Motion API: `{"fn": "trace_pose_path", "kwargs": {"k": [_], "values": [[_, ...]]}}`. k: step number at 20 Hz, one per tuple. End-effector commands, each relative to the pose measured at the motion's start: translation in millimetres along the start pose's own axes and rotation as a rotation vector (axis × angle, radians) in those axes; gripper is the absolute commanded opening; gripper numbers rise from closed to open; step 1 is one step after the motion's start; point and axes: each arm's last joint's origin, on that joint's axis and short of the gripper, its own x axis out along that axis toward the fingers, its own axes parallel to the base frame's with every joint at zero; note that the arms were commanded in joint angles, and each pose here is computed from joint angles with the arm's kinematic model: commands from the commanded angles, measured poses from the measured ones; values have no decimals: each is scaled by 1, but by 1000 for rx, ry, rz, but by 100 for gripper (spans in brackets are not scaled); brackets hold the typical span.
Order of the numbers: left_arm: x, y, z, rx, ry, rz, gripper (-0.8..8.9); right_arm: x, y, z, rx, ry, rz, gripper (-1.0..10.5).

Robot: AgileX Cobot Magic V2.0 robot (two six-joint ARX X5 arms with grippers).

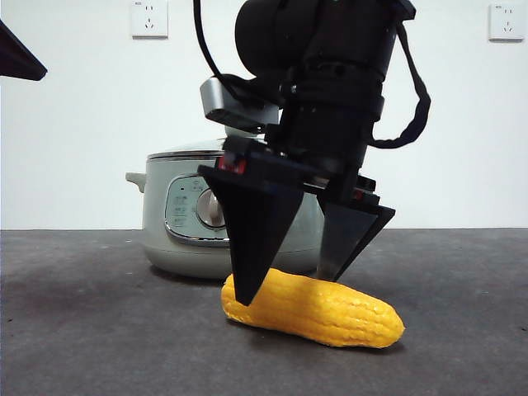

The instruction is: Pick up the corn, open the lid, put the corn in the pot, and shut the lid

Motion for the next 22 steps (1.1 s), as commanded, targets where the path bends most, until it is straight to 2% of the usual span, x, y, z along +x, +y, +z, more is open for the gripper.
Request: {"fn": "trace_pose_path", "kwargs": {"k": [1,4,7,14,18,22], "values": [[0,-1,1,23,-1,-4,-4,11,-1,1,-15,28,-8,562],[0,-1,1,24,-1,-4,-4,19,-2,1,-14,51,-5,355],[0,-1,1,25,-2,-4,-4,20,-2,3,-18,35,-6,-27],[-2,-4,16,40,-15,2,-5,19,-3,2,-11,37,-22,-11],[-2,-16,53,91,-32,-20,-5,0,-1,-5,2,56,-21,-11],[13,-24,97,155,-24,13,-5,-46,2,-17,35,3,-25,-11]]}}
